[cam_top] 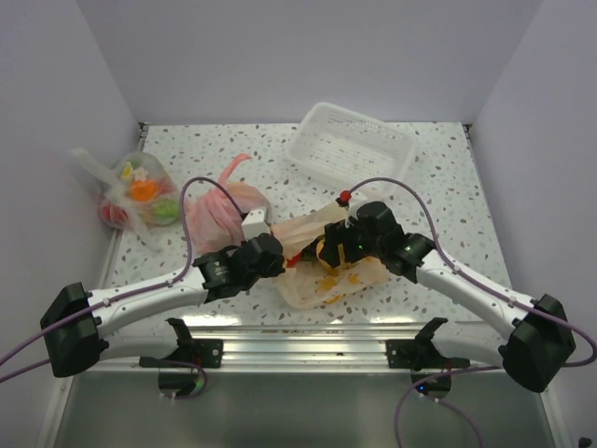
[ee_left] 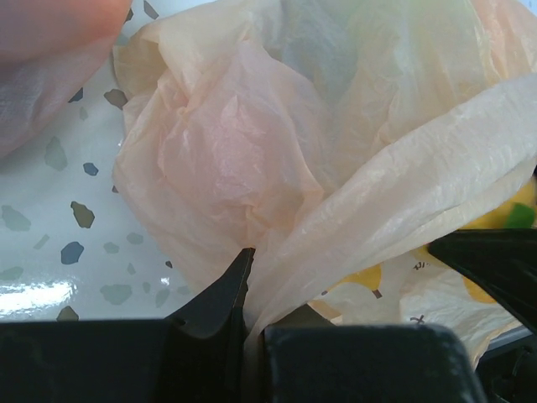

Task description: Untie the knot of the plastic bag and take out the fruit

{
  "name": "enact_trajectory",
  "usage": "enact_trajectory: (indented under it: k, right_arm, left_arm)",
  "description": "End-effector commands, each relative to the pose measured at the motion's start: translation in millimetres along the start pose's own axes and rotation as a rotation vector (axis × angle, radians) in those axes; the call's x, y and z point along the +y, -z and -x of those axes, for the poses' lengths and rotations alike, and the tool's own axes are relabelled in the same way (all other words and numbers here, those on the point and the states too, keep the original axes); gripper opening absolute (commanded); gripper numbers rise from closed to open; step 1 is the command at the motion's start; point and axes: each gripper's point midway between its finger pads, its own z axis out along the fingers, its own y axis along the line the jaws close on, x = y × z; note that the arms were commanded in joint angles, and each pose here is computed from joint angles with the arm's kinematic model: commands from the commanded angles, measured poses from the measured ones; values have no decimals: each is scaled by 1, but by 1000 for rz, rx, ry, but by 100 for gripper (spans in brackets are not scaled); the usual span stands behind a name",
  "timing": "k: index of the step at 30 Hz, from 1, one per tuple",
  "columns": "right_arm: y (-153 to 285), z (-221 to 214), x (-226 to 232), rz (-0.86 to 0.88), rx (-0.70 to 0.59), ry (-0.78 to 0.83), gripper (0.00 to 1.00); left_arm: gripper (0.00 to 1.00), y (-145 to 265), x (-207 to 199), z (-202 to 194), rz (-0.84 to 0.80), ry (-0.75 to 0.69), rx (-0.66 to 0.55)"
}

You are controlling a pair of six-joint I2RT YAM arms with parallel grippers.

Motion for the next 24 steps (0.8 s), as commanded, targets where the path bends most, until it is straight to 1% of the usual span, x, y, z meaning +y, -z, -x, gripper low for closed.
enact_trajectory:
  k: [1, 4, 7, 8, 10, 11, 12, 14, 16, 17, 18, 19, 20, 21, 22, 23, 24]
  right_arm:
    - [-23, -19, -12, -37, 31, -21, 53]
    - [-27, -19, -1, 21, 32, -45, 53]
    - [-15, -5, 10, 66, 2, -31, 53]
    - [-3, 12, 19, 98, -41, -15, 53]
    - [11, 20, 27, 123, -40, 9, 53]
    - [25, 38, 34, 145, -84, 34, 53]
    - [33, 38, 39, 164, -67, 41, 53]
    - [53, 60, 45, 168, -115, 76, 53]
    - [64, 76, 44, 141, -156, 100, 53]
    - [79, 102, 45, 111, -221, 114, 53]
    - [79, 109, 40, 77, -231, 113, 53]
    - [80, 120, 26, -7, -264, 120, 53]
    - [85, 134, 20, -55, -301, 120, 53]
    - [76, 138, 7, -127, -291, 114, 53]
    - [76, 147, -12, -232, -309, 114, 53]
    - [74, 159, -18, -261, -330, 113, 53]
    - [72, 167, -35, -308, -338, 97, 53]
  left_arm:
    - [8, 1, 1, 1, -7, 11, -16]
    - [8, -1, 3, -4, -4, 12, -8]
    - [8, -2, 4, -5, -1, 13, -6]
    - [8, -3, 5, -5, 1, 12, -6]
    - [8, -3, 3, -5, -3, 13, -8]
    - [8, -3, 2, -3, -3, 10, -10]
    - [8, -3, 1, -3, -4, 8, -10]
    - [8, -3, 1, -1, 4, -1, -12]
    - [8, -2, 0, 1, 3, -2, -18]
    - [8, -2, 2, 2, 10, -5, -21]
    - [8, -2, 2, 2, 9, -6, -22]
    - [8, -1, 2, 2, 11, -8, -22]
    - [8, -1, 3, 2, 12, -12, -23]
    - [8, -1, 4, 2, 15, -11, -23]
    - [8, -1, 5, 1, 17, -13, -21]
    - [8, -1, 5, 1, 13, -13, -19]
    - [8, -1, 5, 0, 13, -11, -19]
